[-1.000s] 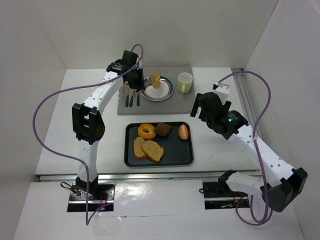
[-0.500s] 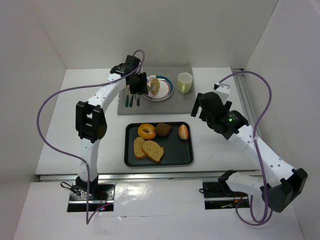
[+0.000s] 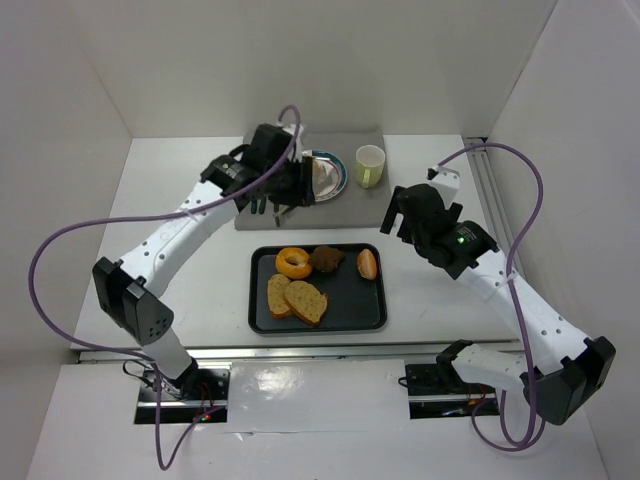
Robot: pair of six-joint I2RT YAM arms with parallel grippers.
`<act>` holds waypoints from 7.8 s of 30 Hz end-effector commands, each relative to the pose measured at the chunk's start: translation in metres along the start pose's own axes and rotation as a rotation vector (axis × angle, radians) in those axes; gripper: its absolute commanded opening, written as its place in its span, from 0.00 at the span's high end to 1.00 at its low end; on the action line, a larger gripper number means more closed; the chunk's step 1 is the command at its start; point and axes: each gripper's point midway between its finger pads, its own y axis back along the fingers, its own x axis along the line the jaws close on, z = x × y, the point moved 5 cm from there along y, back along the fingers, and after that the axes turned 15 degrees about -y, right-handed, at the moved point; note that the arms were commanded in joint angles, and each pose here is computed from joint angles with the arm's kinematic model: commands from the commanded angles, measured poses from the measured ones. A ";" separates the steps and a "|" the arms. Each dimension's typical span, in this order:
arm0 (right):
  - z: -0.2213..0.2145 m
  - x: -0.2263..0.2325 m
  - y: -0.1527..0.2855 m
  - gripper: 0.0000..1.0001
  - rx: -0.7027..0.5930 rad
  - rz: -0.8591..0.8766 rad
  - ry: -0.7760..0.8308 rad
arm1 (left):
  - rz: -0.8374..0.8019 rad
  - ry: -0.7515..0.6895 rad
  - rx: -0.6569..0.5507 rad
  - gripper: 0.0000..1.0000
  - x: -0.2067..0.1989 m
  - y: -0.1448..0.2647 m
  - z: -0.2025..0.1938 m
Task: Place the bread
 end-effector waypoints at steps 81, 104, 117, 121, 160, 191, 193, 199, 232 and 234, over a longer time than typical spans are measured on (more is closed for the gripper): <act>-0.007 -0.003 -0.010 0.00 0.016 -0.033 0.004 | -0.023 0.084 0.029 0.41 0.068 -0.136 0.042; -0.007 0.005 -0.006 0.00 0.033 0.035 -0.013 | -0.117 -0.044 0.104 0.33 0.008 0.046 -0.060; -0.008 0.010 -0.006 0.00 0.047 0.066 -0.012 | -0.152 -0.166 0.270 0.32 -0.010 0.039 -0.127; -0.009 0.008 -0.005 0.00 0.047 0.066 -0.012 | -0.166 -0.170 0.301 0.32 -0.013 0.028 -0.131; -0.014 0.009 -0.015 0.00 0.038 0.062 0.014 | 0.038 -0.020 0.114 1.00 0.033 0.049 -0.017; -0.029 0.016 -0.039 0.00 0.086 0.032 0.065 | 0.259 0.339 -0.001 0.98 0.118 -0.092 0.000; -0.029 0.017 -0.039 0.00 0.086 0.031 0.055 | 0.254 0.333 0.011 0.93 0.114 -0.092 -0.005; -0.021 0.018 -0.029 0.00 0.063 0.060 0.024 | 0.245 0.314 0.005 0.68 0.102 -0.089 -0.006; -0.024 0.003 -0.014 0.00 0.063 0.081 -0.004 | 0.276 0.177 -0.162 0.41 0.076 0.057 0.007; -0.025 0.002 -0.014 0.00 0.068 0.075 0.001 | 0.348 0.182 -0.178 0.41 0.090 0.074 -0.005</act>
